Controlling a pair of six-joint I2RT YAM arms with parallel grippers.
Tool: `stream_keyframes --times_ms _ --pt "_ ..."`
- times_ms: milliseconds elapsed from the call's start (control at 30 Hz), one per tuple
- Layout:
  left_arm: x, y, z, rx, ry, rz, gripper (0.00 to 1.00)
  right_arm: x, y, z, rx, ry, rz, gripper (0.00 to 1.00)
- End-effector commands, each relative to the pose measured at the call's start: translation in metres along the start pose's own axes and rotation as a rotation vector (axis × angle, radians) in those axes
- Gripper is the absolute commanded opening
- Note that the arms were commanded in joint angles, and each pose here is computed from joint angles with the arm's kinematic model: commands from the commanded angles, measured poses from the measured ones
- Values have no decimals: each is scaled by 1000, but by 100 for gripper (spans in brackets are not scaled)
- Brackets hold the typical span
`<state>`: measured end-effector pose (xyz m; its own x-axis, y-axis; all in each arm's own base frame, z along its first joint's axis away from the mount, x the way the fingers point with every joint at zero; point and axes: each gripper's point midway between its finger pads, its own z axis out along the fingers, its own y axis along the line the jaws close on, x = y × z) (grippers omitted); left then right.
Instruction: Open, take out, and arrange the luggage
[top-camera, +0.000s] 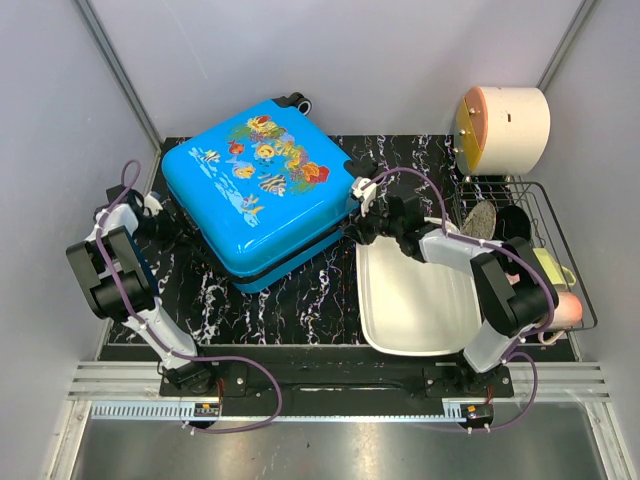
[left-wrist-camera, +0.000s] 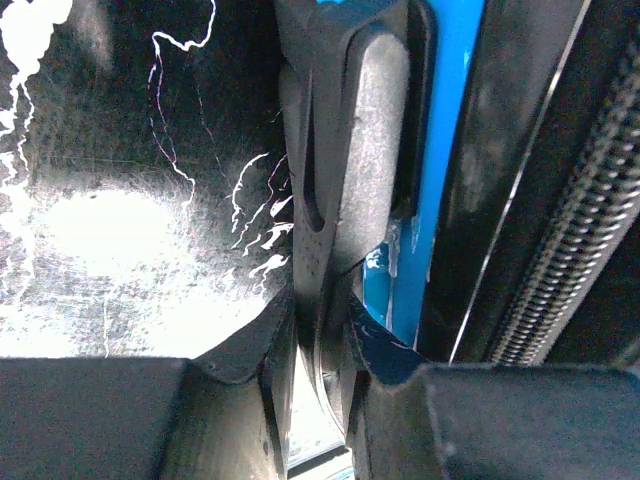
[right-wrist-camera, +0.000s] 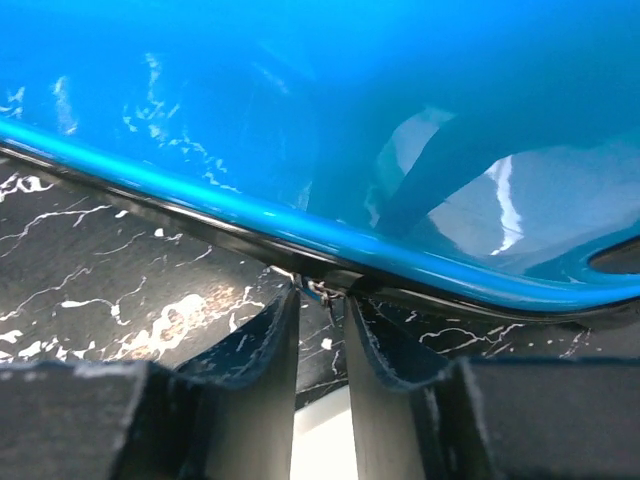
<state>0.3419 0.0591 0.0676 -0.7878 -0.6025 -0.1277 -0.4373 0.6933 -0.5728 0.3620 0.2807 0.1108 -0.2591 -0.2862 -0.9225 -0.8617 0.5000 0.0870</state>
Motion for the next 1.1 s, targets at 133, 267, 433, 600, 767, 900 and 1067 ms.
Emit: stream_keyframes --times_ms 133,267,433,600,767,900,1067 --pt "14 34 11 -106 28 -10 0 -23 -22 12 85 -70 -77 19" --pt "13 37 10 -111 22 -14 0 -26 -24 11 100 -81 -86 2" --pt "6 44 6 -110 2 -51 0 -36 -29 5 139 -99 -97 0" --pt "-6 49 -1 -116 -39 -74 0 -52 -58 -9 290 -113 -128 0" --pt "-35 51 -13 -140 -95 -71 0 -67 -93 -29 446 -130 -159 0" --pt "-48 50 -17 -139 -116 -67 0 -73 -105 -42 483 -145 -193 0" --pt "-61 51 -18 -153 -130 -61 0 -70 -119 -55 516 -148 -235 0"
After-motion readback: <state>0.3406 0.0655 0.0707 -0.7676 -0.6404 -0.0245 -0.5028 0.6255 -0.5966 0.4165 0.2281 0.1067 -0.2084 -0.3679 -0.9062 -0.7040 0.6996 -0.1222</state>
